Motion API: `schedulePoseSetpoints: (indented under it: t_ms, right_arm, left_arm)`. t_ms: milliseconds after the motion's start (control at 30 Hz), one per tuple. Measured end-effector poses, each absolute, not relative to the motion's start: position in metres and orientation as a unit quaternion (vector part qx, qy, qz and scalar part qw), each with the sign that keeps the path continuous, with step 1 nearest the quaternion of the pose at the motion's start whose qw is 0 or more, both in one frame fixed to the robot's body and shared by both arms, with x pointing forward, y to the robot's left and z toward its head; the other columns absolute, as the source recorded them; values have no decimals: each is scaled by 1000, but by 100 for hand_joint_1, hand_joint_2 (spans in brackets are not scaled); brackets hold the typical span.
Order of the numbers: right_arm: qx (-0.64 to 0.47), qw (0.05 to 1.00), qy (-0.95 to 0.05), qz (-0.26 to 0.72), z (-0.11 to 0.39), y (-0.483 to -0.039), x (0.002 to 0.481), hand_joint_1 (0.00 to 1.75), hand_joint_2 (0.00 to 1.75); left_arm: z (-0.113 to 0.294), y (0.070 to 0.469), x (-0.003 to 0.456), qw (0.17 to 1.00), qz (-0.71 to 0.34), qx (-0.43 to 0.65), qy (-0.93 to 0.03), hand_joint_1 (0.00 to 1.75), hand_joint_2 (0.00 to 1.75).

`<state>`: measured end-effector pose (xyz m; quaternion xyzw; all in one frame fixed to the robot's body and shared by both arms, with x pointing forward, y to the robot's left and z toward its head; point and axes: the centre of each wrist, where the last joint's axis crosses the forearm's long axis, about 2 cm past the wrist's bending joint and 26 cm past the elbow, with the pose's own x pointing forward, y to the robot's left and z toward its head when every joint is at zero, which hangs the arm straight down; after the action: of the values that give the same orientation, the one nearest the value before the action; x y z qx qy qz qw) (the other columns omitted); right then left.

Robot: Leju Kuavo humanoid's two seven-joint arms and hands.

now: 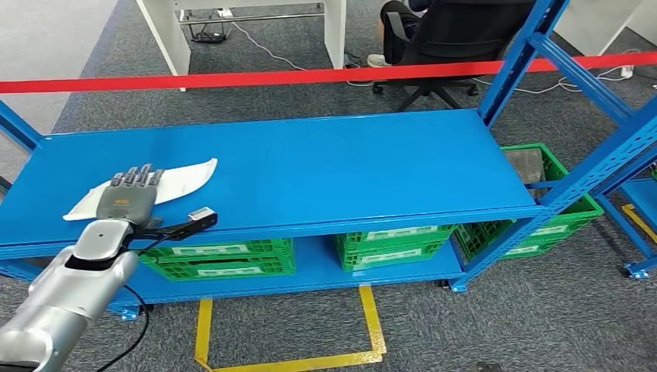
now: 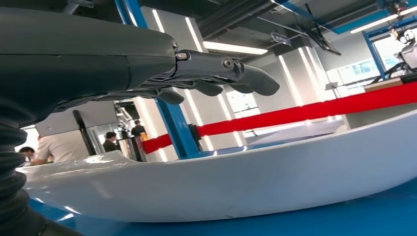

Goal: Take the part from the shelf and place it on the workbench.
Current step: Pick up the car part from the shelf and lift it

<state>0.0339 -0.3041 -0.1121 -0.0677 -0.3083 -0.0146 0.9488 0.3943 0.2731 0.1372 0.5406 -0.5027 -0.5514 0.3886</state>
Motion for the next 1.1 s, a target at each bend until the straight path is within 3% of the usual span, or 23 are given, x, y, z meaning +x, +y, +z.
schedulePoseSetpoints:
  t_ms: [500, 600, 733, 867, 1100]
  right_arm:
    - [-69, 950, -304, -17, -112, -304, 33, 0, 175]
    - [-69, 950, -303, -17, -112, -304, 32, 0, 175]
    - [-70, 950, -303, -18, -112, -305, 32, 0, 175]
    - [-71, 951, -301, -20, -112, -305, 32, 0, 175]
    - [-75, 951, -300, -22, -112, -305, 32, 0, 175]
  left_arm:
    - [140, 299, 408, 431, -550, 560, -445, 4, 175]
    - [139, 302, 409, 442, -549, 562, -434, 36, 175]
    - [137, 304, 410, 454, -549, 563, -419, 155, 175]
    - [132, 306, 409, 460, -554, 559, -411, 174, 175]
    - [128, 306, 408, 468, -562, 552, -401, 175, 175]
